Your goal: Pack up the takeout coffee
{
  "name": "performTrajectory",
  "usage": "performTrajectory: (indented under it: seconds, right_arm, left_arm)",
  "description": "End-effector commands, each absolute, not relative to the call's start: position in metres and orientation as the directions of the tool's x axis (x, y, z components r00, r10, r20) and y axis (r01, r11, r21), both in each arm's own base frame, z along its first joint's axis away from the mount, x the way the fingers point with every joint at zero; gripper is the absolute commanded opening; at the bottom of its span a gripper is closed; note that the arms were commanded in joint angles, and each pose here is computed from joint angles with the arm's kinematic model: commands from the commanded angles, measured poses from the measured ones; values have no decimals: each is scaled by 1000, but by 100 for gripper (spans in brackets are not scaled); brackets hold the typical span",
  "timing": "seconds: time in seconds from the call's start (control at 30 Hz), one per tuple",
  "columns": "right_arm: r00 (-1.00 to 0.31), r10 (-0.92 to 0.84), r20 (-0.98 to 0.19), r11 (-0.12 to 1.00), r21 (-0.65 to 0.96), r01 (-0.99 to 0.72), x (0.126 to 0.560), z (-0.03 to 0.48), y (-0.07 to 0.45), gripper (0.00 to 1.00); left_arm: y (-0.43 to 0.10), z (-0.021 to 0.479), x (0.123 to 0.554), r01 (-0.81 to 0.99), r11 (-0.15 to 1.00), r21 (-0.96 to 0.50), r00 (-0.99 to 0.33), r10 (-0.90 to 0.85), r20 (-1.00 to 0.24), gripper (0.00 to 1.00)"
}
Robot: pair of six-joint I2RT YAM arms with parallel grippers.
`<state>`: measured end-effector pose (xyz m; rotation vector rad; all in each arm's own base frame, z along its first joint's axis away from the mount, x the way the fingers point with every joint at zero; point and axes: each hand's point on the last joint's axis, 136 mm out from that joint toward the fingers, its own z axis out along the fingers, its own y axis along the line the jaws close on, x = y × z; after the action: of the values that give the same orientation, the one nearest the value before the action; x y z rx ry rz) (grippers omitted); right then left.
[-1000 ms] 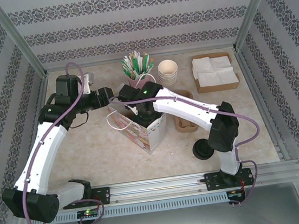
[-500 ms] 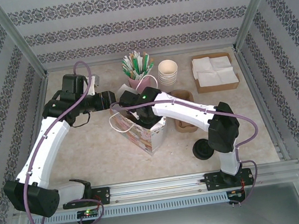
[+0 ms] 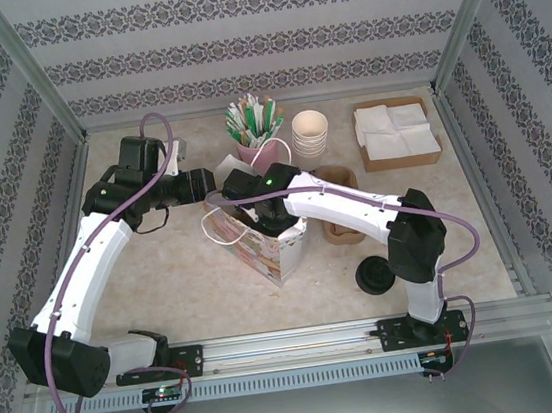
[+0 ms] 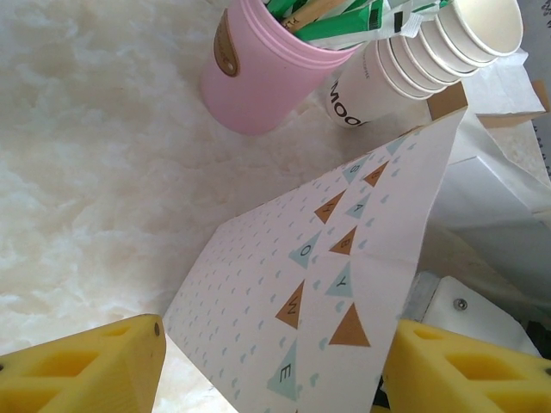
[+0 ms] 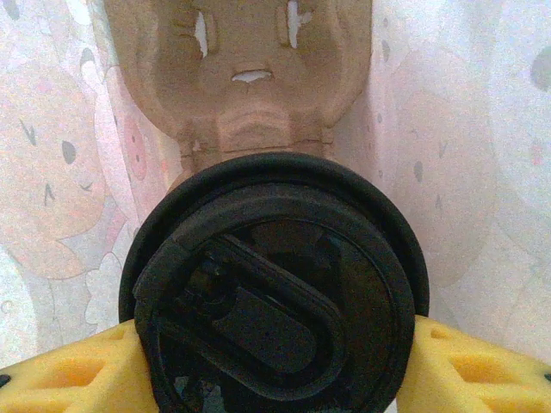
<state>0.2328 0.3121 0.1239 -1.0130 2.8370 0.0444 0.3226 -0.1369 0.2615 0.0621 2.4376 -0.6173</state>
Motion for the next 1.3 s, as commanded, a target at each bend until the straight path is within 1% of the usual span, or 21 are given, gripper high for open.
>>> performTrajectory:
  seconds: [0.0, 0.2, 0.27, 0.43, 0.67, 0.77, 0.9, 1.27]
  right_arm:
    - [-741, -650, 167, 743, -66, -666, 197, 50, 282, 55]
    - [-725, -659, 202, 726, -83, -683, 192, 40, 282, 55]
    - [-727, -659, 192, 726, -90, -682, 194, 44, 284, 55]
    - [-753, -656, 51, 751, -57, -658, 209, 84, 301, 58]
    - [-774, -622, -120, 781, -14, -625, 230, 136, 324, 67]
    - [-775, -605, -184, 788, -2, -615, 236, 156, 331, 78]
    - [-770, -587, -252, 794, 7, -608, 243, 180, 337, 84]
    - [-738, -552, -388, 793, 28, -608, 247, 247, 335, 86]
  left_arm:
    - [-140, 271, 323, 202, 892, -405, -802, -87, -591, 67]
    - [-139, 272, 321, 202, 893, -402, -799, -87, -595, 67]
    - [-140, 271, 321, 200, 892, -405, -802, -88, -591, 67]
    - [-140, 274, 319, 204, 891, -405, -797, -89, -597, 67]
    - [-139, 275, 317, 198, 892, -406, -794, -97, -600, 67]
    - [-139, 275, 317, 198, 891, -408, -794, -99, -600, 67]
    - [-139, 274, 318, 192, 893, -407, -795, -102, -598, 67]
    - [-136, 285, 321, 178, 898, -402, -776, -123, -619, 65]
